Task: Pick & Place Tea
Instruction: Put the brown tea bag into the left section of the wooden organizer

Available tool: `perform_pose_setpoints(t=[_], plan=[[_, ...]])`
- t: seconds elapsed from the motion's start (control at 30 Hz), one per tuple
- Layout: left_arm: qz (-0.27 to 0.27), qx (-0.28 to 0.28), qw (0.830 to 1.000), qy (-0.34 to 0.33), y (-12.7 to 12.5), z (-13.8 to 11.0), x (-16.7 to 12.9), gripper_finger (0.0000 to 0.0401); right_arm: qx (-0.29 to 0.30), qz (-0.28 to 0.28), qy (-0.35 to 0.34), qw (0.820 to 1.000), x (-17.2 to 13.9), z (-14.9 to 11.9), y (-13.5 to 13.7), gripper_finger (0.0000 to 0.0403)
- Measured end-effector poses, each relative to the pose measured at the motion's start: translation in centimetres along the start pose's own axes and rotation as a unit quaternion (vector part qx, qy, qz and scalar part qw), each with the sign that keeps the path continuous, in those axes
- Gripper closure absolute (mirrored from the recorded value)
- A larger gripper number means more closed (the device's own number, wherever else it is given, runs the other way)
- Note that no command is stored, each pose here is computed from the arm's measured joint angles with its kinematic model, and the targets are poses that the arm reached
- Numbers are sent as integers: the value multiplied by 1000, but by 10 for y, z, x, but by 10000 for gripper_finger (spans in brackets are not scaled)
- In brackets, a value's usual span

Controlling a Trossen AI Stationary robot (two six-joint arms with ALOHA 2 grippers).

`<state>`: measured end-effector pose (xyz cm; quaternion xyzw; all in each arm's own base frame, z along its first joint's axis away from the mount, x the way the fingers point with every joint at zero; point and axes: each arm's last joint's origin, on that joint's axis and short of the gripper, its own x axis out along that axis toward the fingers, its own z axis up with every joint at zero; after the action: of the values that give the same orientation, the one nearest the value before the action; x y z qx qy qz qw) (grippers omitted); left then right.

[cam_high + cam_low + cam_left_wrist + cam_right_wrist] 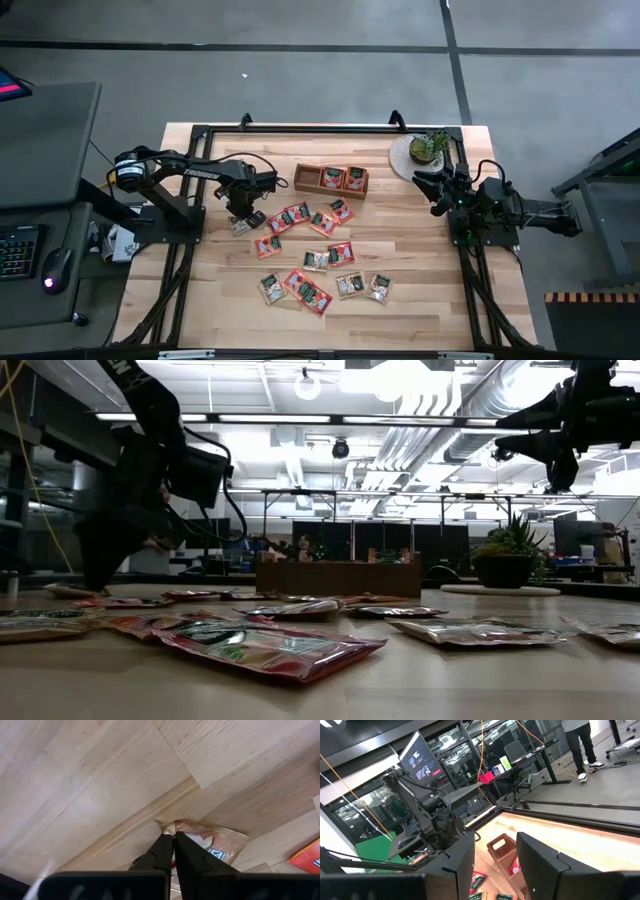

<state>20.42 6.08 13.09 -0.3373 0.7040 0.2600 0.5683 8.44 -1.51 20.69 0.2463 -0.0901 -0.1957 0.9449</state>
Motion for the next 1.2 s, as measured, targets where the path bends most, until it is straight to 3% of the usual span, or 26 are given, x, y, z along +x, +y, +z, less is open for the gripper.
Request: perform_pose_setpoints(t=[0.23, 0.5, 0.8, 1.2], plan=[[24, 11, 1000, -13, -4, 5, -13, 400, 0, 0, 0, 1000, 0, 0, 0, 261], [76, 52, 988, -124, -23, 25, -73, 401, 0, 0, 0, 1000, 0, 0, 0, 261], [145, 112, 939, -292, -51, 35, -131, 401, 0, 0, 0, 1000, 0, 0, 0, 261], [162, 183, 877, -413, -74, 56, -144, 401, 0, 0, 0, 1000, 0, 0, 0, 261]])
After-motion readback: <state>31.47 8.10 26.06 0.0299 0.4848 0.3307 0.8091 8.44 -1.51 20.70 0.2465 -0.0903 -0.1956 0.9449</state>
